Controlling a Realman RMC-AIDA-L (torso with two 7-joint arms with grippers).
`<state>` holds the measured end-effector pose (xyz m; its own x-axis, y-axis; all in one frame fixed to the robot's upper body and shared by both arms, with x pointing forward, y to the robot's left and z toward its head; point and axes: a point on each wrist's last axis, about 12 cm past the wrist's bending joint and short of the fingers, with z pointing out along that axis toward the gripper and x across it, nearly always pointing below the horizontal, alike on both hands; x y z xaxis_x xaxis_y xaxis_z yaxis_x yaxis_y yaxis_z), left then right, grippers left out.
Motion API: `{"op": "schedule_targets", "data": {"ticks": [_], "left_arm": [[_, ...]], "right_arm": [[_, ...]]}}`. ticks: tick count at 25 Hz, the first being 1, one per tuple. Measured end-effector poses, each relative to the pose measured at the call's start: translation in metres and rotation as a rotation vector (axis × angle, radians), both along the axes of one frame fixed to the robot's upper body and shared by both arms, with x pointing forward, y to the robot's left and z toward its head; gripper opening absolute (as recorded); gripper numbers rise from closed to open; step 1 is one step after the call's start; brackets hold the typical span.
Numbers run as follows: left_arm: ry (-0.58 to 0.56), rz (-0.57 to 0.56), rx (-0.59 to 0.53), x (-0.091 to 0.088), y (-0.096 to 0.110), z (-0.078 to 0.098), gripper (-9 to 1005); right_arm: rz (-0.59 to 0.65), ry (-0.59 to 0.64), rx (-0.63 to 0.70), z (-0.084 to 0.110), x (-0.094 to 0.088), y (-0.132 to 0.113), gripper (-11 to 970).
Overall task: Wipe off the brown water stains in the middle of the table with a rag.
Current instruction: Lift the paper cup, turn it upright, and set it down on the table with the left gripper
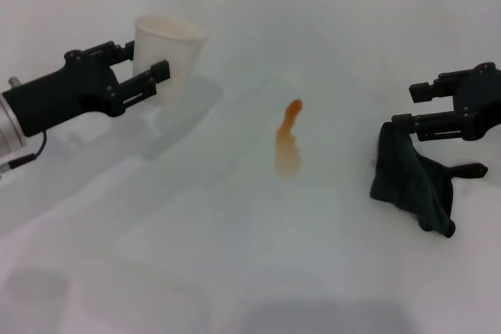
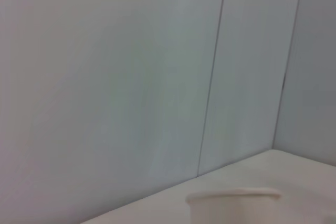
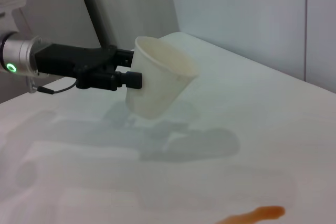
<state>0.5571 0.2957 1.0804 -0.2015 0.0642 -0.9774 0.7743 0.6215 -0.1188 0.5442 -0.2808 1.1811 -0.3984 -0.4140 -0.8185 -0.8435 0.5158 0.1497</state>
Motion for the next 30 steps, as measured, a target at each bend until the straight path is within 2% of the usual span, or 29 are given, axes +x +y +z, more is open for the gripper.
{"op": "schedule_targets", "data": {"ticks": [19,30], "left_arm": [[0.021,0.11,0.016,-0.013,0.002,-0.029,570],[0.046,0.123,0.047,-0.015,-0.012,-0.046,571]], "right_arm": [[0.029,0.007,0.011,0.0,-0.002,0.008,645],[0.033,0.009,0.011,-0.001,-0.003,0.008,645]]}}
